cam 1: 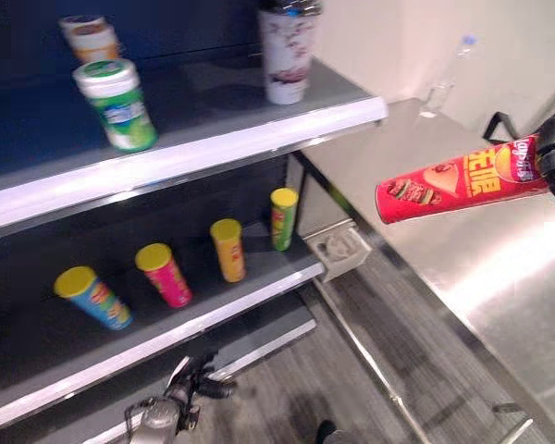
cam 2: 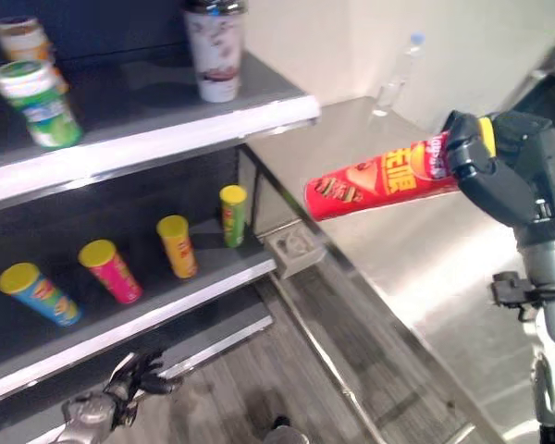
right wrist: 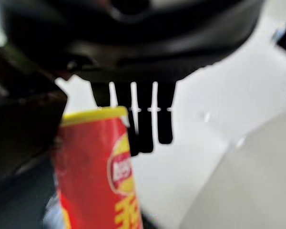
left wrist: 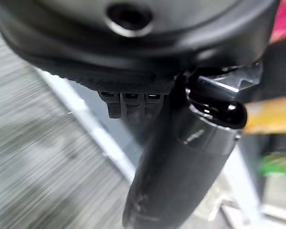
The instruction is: Put the goods on the table back onto the shelves and tidy them up.
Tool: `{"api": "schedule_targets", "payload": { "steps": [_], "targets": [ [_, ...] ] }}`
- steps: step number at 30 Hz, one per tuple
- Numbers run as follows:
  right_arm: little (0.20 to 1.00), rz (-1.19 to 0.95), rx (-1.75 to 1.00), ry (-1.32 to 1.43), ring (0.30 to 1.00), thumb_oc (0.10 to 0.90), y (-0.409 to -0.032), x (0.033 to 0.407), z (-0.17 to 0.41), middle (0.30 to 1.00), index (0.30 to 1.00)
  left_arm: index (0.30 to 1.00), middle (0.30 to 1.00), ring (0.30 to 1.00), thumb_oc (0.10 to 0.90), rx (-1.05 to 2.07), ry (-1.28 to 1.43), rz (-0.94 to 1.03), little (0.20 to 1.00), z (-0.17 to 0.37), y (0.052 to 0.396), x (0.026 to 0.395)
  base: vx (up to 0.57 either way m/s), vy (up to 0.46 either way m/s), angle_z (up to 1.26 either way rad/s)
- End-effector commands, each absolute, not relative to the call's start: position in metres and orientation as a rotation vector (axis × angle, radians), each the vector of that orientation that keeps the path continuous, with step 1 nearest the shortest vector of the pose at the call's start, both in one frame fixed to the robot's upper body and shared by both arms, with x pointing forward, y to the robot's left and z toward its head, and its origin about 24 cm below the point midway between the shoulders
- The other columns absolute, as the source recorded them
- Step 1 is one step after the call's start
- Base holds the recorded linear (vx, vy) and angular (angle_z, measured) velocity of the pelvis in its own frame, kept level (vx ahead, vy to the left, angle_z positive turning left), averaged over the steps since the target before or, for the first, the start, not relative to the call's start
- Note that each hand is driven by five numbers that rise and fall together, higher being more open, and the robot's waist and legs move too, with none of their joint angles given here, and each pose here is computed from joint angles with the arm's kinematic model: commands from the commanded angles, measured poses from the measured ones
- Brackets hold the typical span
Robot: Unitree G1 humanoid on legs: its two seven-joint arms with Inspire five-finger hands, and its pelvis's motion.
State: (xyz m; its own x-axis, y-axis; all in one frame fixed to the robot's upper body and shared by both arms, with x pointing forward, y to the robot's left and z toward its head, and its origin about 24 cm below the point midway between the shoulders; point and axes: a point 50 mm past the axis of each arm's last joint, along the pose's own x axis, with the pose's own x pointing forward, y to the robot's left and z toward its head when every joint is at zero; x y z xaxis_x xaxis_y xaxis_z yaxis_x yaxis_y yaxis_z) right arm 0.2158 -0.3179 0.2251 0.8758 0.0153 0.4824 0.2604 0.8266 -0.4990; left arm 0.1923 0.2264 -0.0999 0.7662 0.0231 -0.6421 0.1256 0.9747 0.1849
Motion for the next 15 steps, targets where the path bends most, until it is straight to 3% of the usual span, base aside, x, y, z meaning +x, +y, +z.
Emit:
{"api": "schedule_targets", "payload": {
  "steps": [1,8,15],
  "targets": [
    [0.3,-0.141,-0.606,-0.823,0.3,0.4,-0.298,0.216,0.286,0.3,0.3,0.9,0.9,0.9,0.8,0.332,0.598,-0.019,0.9,-0.08,0.256,0.197,-0.25,0.58,-0.09],
    [0.3,-0.08,-0.631,-0.8,0.3,0.4,-0.286,0.223,0.282,0.3,0.3,0.9,0.9,0.9,0.8,0.389,0.613,0.04,0.9,-0.073,0.282,0.191,-0.22,0.212,-0.01],
    [0.3,0.091,-0.625,-0.824,0.3,0.4,-0.263,0.225,0.285,0.3,0.3,0.9,0.9,0.9,0.8,0.372,0.667,0.111,0.9,-0.076,0.302,0.172,-0.19,0.013,-0.01]
  ]
}}
